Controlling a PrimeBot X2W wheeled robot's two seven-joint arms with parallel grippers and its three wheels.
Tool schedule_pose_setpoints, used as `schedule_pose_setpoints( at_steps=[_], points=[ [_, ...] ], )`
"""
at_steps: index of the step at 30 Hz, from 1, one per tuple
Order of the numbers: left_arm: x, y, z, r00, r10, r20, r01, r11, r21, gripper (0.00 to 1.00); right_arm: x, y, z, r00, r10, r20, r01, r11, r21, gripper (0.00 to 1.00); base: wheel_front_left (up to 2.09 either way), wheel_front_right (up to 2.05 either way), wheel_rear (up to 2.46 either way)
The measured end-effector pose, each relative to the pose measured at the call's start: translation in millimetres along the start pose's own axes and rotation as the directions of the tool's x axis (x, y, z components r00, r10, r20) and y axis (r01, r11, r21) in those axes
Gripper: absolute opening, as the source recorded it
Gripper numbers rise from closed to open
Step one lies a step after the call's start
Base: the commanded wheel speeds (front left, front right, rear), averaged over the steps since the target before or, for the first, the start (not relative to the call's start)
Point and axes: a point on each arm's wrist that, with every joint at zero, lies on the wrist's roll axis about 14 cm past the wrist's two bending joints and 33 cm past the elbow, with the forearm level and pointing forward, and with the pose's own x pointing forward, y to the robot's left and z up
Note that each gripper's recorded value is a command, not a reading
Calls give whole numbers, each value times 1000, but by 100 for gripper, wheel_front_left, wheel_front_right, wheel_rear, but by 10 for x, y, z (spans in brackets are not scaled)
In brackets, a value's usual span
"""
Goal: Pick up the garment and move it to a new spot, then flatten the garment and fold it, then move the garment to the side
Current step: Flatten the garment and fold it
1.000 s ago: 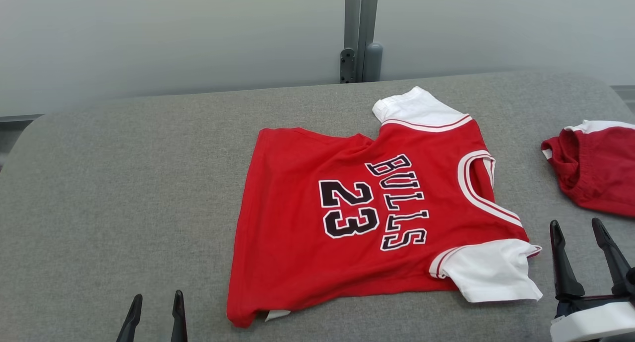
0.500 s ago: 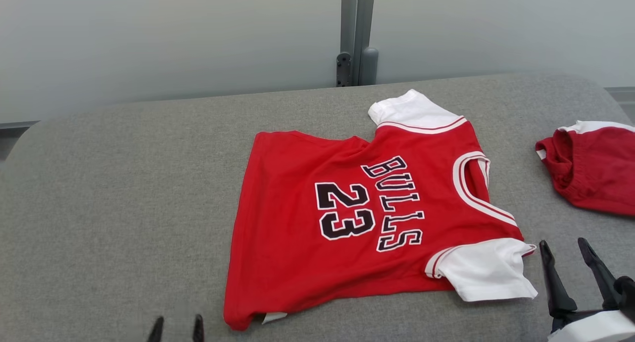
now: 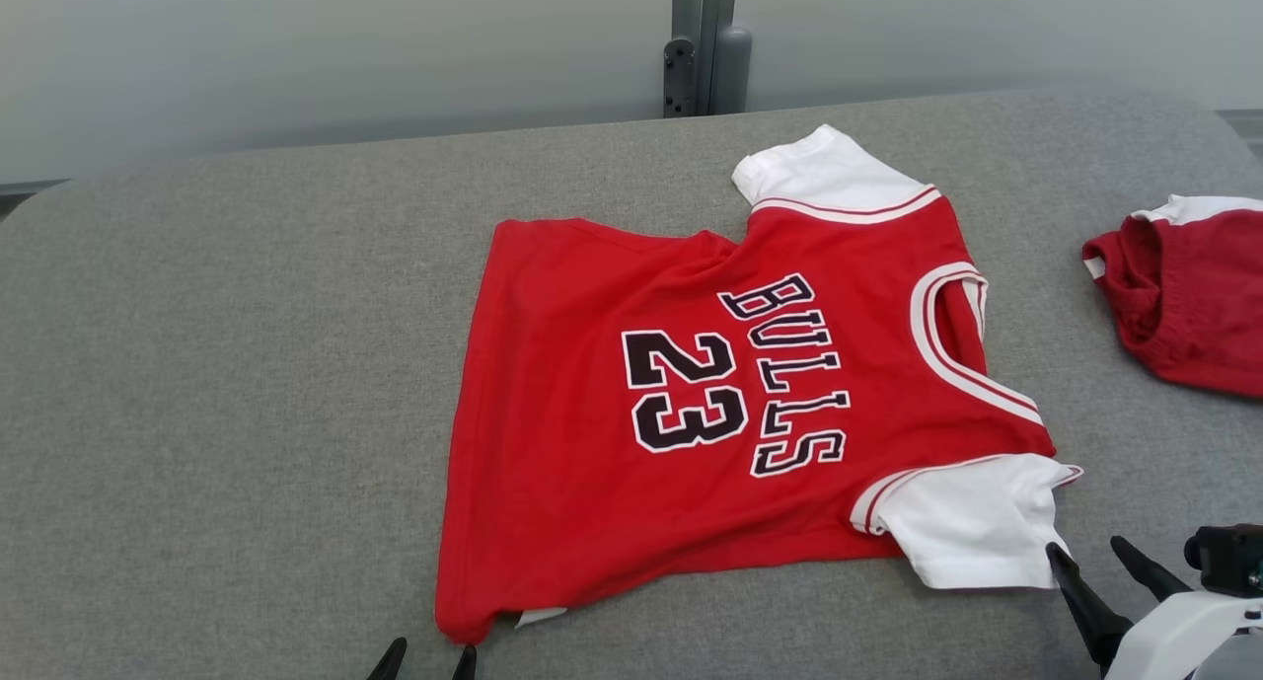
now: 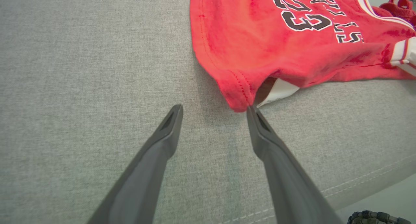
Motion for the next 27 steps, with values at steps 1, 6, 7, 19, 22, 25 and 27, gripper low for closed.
schedule_pose_setpoints(
  at_steps=[1,6,7,19,22,25,27],
  points=[
    [12,3,-11,1000,-1,-5,1,1000,-3,100,19,25,-23,1000,10,-14,-10,1000,3,93,0,0,0],
    [65,-6,-77,999,-9,-34,9,1000,-16,100,122,138,-93,997,52,-54,-51,998,24,98,0,0,0],
    [84,-3,-73,999,-11,-34,11,1000,-15,100,144,152,-103,997,57,-59,-55,998,30,97,0,0,0],
    [226,-47,-111,998,-44,-54,43,999,-22,100,267,275,-314,982,110,-154,-98,992,83,58,0,0,0],
    [245,-93,-96,997,-63,-46,62,998,-19,100,266,282,-339,981,113,-160,-99,991,93,47,0,0,0],
    [250,-101,-55,997,-68,-29,68,998,-16,100,256,294,-354,980,117,-163,-101,990,103,48,0,0,0],
    [254,-108,-14,997,-73,-15,73,997,-12,100,251,294,-356,980,118,-161,-102,989,105,47,0,0,0]
  ],
)
